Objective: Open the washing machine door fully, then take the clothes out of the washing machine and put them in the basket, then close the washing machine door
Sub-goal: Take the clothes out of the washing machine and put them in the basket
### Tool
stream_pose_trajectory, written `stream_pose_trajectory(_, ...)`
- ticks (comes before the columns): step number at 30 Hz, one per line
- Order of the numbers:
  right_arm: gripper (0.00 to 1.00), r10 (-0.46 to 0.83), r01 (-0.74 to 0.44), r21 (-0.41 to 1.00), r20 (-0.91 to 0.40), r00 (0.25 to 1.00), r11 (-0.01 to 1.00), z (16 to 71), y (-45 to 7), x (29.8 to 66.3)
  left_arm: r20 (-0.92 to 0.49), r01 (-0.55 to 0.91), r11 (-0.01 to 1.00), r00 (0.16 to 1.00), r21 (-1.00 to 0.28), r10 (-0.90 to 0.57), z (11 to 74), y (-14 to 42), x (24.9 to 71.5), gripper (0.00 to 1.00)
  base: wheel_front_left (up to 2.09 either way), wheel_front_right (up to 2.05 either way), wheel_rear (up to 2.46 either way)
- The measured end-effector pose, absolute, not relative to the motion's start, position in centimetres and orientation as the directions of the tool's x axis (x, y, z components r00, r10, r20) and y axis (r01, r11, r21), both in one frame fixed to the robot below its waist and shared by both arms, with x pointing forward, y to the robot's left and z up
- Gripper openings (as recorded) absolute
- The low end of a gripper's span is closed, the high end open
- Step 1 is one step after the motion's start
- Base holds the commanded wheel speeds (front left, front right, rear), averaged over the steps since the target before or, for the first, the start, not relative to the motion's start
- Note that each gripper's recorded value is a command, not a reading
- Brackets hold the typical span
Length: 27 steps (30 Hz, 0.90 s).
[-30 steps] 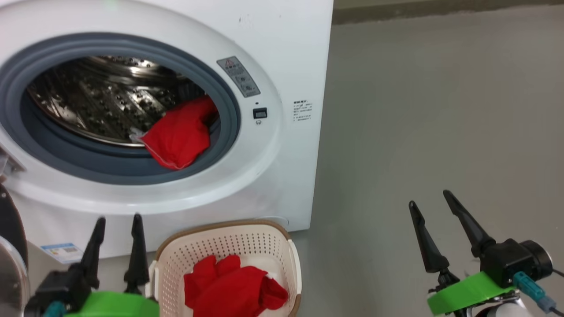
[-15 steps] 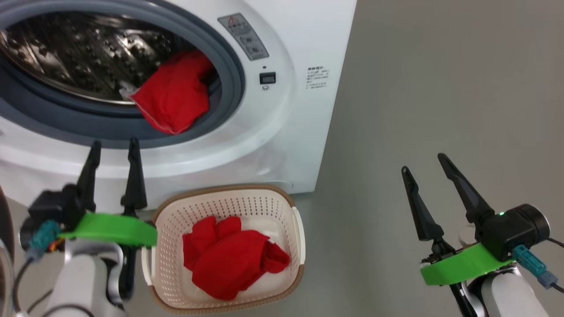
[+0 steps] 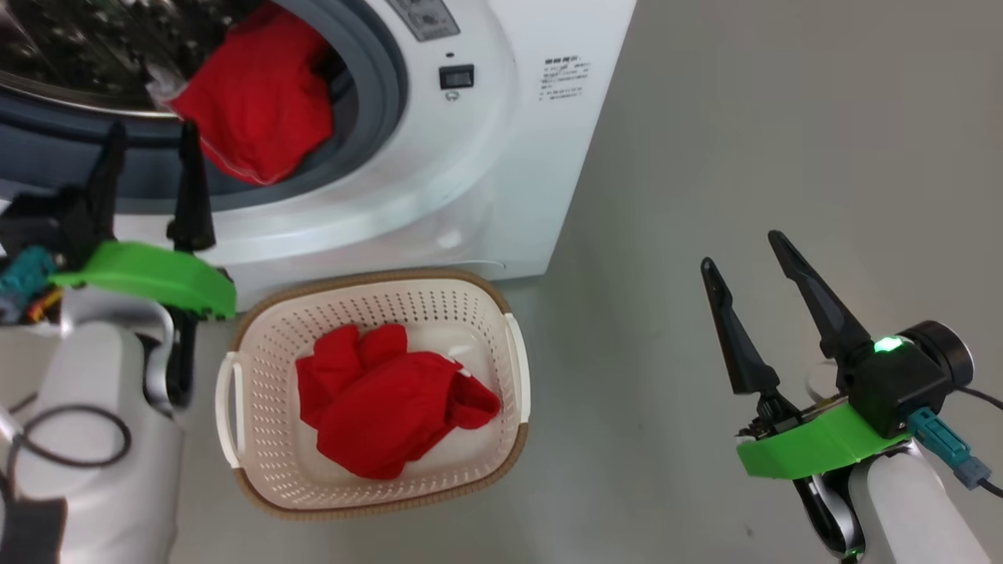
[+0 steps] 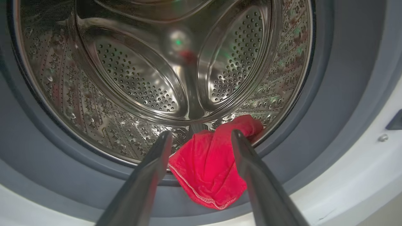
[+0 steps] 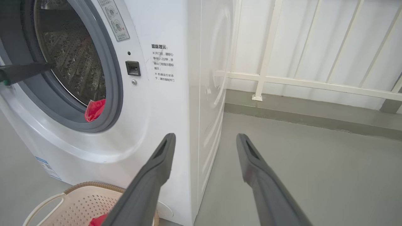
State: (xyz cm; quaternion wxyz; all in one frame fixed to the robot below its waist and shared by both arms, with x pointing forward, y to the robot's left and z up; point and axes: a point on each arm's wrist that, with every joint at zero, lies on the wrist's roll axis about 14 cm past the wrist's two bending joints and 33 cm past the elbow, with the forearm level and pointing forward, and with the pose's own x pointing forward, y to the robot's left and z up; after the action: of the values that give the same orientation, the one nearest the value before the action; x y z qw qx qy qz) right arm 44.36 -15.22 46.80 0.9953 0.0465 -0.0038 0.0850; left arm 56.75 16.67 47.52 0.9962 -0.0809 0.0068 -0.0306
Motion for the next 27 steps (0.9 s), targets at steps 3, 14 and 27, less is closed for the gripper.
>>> stream_pose_trajectory(3,1.0,0.167,-0.167,0.089,0.004,0.986,0.982,46.2,-15.3,44.8,-0.031,0.078,0.986,0.996,-0.147,-0.083,46.7,16.2,58.4,1.0,0.0,0.0,0.0)
stream_pose_trajectory(14,1.0,0.162,-0.159,0.082,-0.03,0.986,0.984,44.3,-15.7,46.3,-0.174,0.091,0.971,0.976,-0.219,-0.131,43.4,14.0,64.1,1.0,0.0,0.0,0.0)
stream_pose_trajectory(27,1.0,0.136,-0.132,0.068,-0.052,0.989,0.989,43.5,-16.7,46.6,-0.478,0.045,0.958,0.859,-0.285,-0.182,36.9,12.1,65.2,1.0,0.0,0.0,0.0)
